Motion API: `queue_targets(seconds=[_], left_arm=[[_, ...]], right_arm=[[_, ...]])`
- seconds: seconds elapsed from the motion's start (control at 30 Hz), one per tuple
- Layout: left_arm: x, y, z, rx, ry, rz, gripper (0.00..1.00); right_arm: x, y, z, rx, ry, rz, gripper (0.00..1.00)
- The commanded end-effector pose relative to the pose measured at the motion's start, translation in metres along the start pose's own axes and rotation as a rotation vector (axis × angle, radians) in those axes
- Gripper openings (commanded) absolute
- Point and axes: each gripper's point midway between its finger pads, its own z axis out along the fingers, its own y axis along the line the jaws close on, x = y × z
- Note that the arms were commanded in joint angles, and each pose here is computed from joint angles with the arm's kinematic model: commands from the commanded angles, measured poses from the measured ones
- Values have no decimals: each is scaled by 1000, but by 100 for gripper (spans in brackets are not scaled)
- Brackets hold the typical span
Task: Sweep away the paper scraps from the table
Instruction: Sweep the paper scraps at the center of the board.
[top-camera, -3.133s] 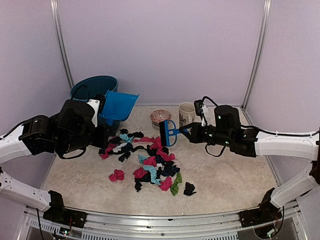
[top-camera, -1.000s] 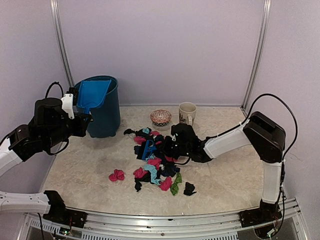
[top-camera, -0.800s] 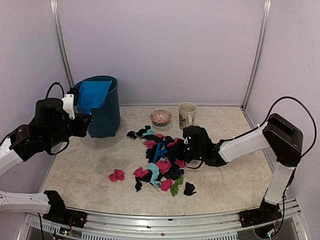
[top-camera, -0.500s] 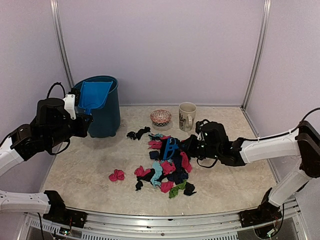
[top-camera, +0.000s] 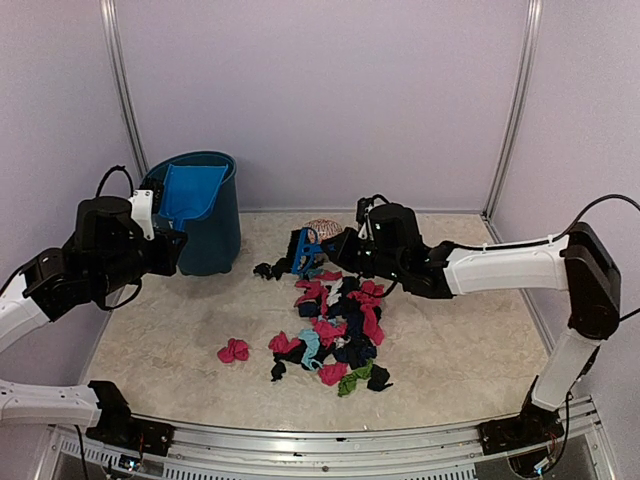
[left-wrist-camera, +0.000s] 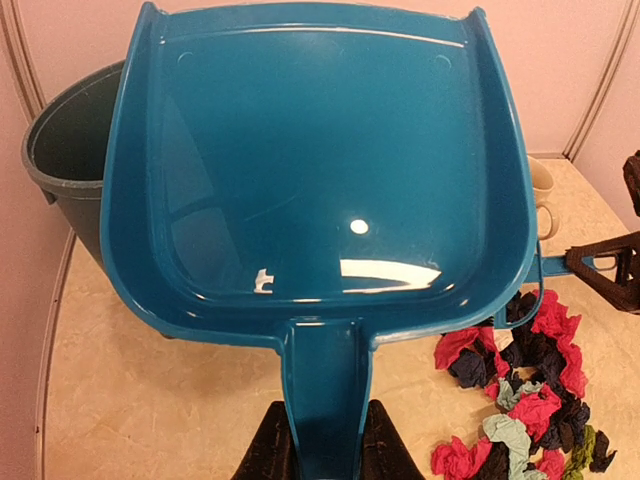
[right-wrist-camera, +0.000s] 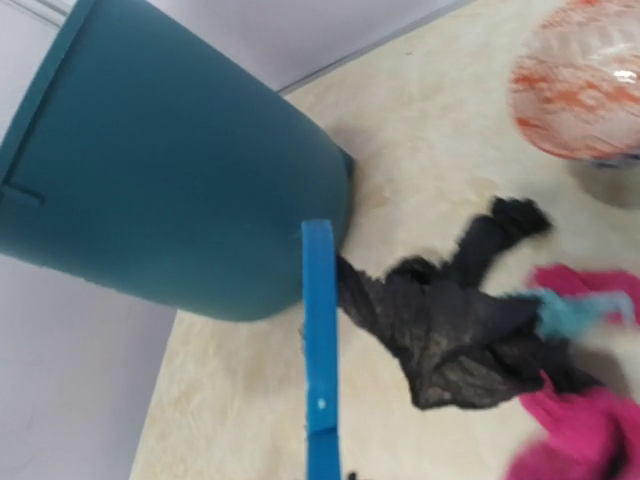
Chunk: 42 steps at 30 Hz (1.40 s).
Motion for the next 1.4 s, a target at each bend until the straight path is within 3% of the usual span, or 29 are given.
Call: queue_targets(seconds=[0.0,0.33,0.7,1.1,1.37], left_arm=[[-2,0,1,6,-16,-1,0],[-2,-1,2,11,-15,-1,0],[-2,-1,2,16,-14,-1,0],[0,-2,2,17,-10,1,0],[1,-2,4,15,-3,5,0]], right_arm=[[-1,18,36,-55,-17,-20,0],[10,2,117,-37,-9,48,0],[27,-34,161,-12,50,182,0],[27,-100,135,115,66,233,0],[27,-120,108,144,87,240,0]])
